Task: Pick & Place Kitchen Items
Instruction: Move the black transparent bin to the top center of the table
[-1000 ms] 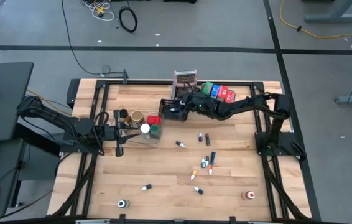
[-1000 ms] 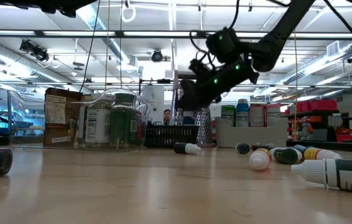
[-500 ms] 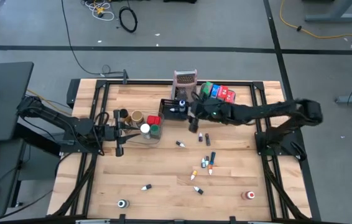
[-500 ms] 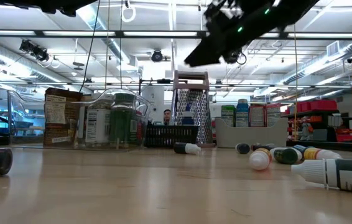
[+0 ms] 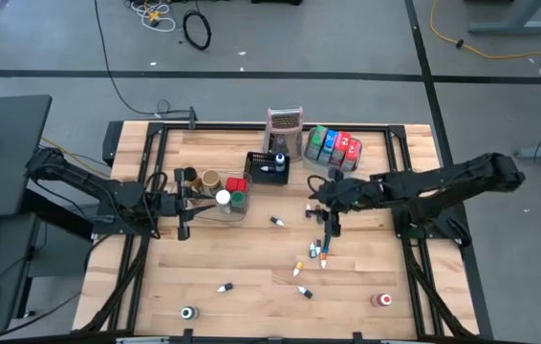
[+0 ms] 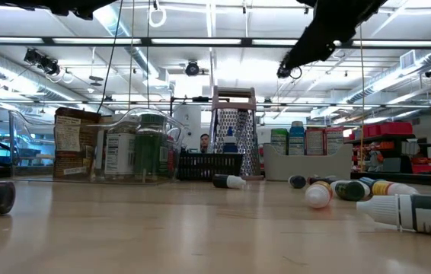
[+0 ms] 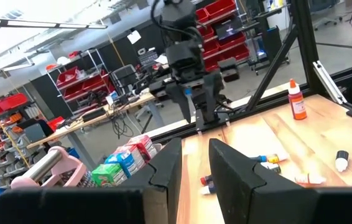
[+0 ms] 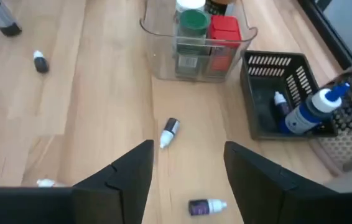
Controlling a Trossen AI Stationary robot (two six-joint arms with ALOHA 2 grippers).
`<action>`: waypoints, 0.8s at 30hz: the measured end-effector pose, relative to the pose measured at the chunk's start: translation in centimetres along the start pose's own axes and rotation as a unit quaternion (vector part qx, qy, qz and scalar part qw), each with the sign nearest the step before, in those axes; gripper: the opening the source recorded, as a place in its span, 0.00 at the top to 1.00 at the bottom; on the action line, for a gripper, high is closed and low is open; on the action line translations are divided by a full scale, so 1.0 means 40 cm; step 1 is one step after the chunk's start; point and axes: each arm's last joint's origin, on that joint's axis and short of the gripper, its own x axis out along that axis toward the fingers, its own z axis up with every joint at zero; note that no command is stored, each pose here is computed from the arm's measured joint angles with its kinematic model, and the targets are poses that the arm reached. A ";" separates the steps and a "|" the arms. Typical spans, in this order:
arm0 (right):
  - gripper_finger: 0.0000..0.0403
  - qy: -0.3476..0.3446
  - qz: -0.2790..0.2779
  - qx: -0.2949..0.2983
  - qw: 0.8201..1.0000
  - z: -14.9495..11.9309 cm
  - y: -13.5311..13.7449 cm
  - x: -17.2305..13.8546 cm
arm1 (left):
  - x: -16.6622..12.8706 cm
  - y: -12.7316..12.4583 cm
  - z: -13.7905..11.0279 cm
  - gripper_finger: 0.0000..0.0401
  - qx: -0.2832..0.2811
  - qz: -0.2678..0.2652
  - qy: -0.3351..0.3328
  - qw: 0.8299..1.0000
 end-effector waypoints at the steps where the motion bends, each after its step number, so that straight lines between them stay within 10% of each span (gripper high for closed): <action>1: 0.49 0.000 -0.003 -0.005 1.000 0.000 0.006 0.006 | 0.000 0.000 0.000 0.78 -0.001 0.000 0.000 1.000; 10: 0.49 -0.062 -0.077 -0.066 0.993 -0.011 0.009 0.180 | 0.000 0.000 0.000 0.78 -0.010 0.000 0.000 1.000; 24: 0.49 0.011 -0.139 -0.015 0.990 -0.110 -0.172 0.407 | 0.000 0.000 0.000 0.78 -0.009 0.000 0.000 1.000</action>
